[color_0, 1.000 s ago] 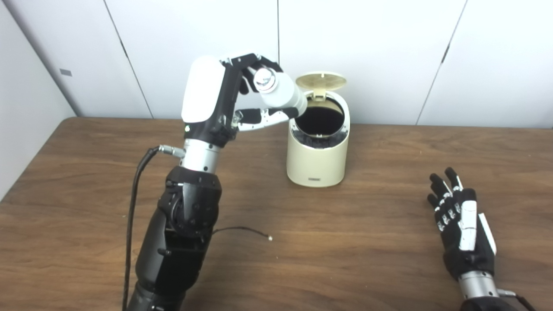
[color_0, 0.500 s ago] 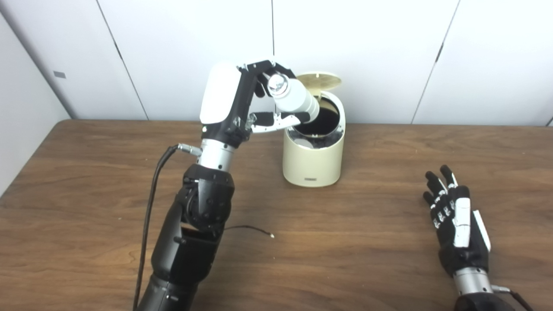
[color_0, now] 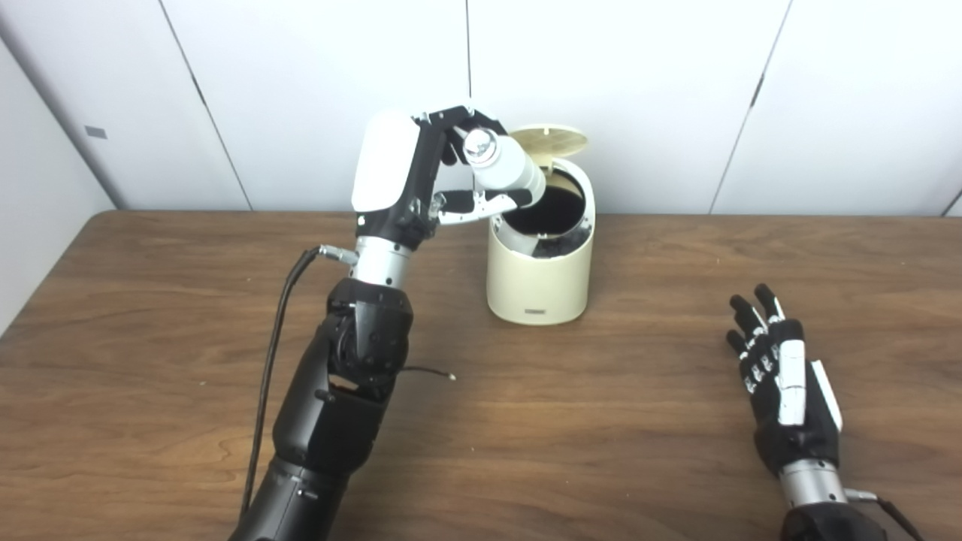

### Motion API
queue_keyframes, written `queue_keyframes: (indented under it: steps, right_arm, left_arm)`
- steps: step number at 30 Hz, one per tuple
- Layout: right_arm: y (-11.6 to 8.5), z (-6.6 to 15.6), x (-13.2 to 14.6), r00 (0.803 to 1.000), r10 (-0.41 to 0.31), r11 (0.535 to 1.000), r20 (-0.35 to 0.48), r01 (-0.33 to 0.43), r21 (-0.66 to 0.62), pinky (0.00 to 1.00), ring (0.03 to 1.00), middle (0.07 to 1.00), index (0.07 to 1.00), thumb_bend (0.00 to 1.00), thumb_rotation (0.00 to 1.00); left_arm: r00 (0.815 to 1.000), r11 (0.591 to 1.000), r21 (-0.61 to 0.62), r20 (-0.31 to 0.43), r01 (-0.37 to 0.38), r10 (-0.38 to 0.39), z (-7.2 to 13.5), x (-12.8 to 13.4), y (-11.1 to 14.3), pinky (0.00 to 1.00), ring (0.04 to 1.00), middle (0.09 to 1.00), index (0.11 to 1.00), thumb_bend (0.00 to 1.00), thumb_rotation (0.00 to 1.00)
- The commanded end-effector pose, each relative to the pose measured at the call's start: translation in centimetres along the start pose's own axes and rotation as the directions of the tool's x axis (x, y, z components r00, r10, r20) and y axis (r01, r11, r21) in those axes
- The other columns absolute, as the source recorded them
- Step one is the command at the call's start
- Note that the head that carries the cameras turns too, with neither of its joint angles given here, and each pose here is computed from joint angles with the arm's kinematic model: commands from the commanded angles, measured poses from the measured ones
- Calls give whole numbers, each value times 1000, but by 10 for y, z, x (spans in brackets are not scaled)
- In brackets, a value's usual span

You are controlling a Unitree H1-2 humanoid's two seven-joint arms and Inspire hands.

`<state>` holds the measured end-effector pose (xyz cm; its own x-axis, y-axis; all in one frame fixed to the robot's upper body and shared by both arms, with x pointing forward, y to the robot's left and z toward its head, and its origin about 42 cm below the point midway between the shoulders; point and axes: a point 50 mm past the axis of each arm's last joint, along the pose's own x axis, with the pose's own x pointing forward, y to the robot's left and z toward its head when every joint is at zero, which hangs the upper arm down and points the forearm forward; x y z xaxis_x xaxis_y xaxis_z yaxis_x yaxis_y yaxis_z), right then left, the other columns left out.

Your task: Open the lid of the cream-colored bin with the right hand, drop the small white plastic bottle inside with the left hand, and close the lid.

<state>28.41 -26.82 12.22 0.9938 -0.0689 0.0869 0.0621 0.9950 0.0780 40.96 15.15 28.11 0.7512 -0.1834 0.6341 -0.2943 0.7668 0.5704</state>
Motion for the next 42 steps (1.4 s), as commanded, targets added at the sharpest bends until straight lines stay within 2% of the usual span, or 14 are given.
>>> queue_keyframes:
  steps: [1,11,42]
  right_arm:
    - [6,-2,2,1000,4,1000,22,-4,12,949,977,926,973,651,996]
    - [4,-3,3,1000,1,1000,26,-1,20,971,981,925,976,637,999]
    - [2,-4,4,999,-7,1000,31,7,23,963,969,913,981,634,994]
  left_arm:
    - [994,997,-11,80,-74,75,15,20,8,379,412,512,489,500,0]
    - [994,997,-22,73,-75,76,13,22,-1,339,427,519,488,475,0]
    - [998,999,-3,40,-38,38,-5,15,-23,346,416,526,478,474,0]
